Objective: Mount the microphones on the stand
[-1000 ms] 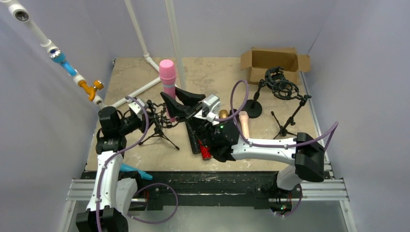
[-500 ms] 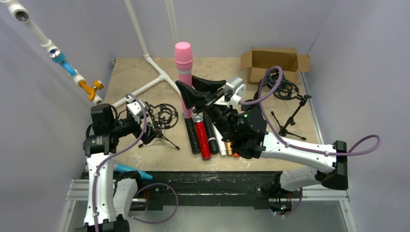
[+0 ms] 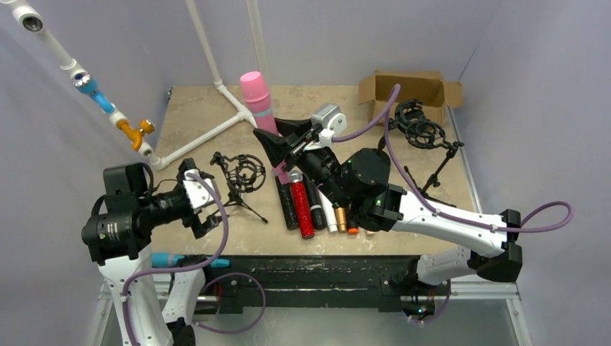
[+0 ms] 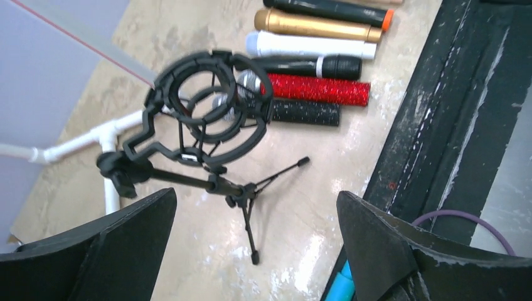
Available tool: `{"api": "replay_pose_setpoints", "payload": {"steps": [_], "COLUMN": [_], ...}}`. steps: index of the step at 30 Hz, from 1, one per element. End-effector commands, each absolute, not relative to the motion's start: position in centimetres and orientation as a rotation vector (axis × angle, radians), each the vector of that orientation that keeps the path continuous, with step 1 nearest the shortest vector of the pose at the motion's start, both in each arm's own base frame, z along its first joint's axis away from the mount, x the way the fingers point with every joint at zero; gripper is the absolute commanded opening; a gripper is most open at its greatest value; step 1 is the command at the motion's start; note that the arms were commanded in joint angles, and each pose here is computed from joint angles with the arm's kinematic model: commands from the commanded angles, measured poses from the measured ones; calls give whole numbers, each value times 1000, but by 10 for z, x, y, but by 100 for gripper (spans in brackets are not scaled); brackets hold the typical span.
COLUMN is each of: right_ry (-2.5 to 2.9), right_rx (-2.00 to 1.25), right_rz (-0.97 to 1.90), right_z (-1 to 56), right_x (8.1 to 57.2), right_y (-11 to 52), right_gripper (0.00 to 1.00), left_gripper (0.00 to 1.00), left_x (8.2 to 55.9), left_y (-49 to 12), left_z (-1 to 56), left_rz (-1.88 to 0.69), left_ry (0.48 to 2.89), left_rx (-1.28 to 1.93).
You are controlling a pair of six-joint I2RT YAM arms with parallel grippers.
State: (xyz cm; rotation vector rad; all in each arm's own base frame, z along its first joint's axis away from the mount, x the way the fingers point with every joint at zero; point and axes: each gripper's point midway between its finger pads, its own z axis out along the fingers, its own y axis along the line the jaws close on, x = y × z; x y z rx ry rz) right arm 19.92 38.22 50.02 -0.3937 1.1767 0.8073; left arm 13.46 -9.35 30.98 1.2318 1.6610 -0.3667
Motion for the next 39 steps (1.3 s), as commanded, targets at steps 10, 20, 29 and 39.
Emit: {"api": "replay_pose_setpoints", "payload": {"steps": [10,20,29,39], "right_ry": [968,917,919,1037], "right_rx": [-265,-314,-300,-354], "right_rz": [1062,1150,1204,1224], "right_z": [552,557,539,519], "right_x": [180,157,146,141], "right_y": [392,450,453,460], "right_gripper": [0,0,0,2], "left_gripper": [100,100,80,18], "left_x": [116,128,139,152], "left_y": [-150,-146,-144,-141], "left_z": [385,385,404,407], "left_rz": [-945,-955,-926,-910], "left_ry": [1456,1493,1423,1420], "left_rx": [829,786,749,721]}}
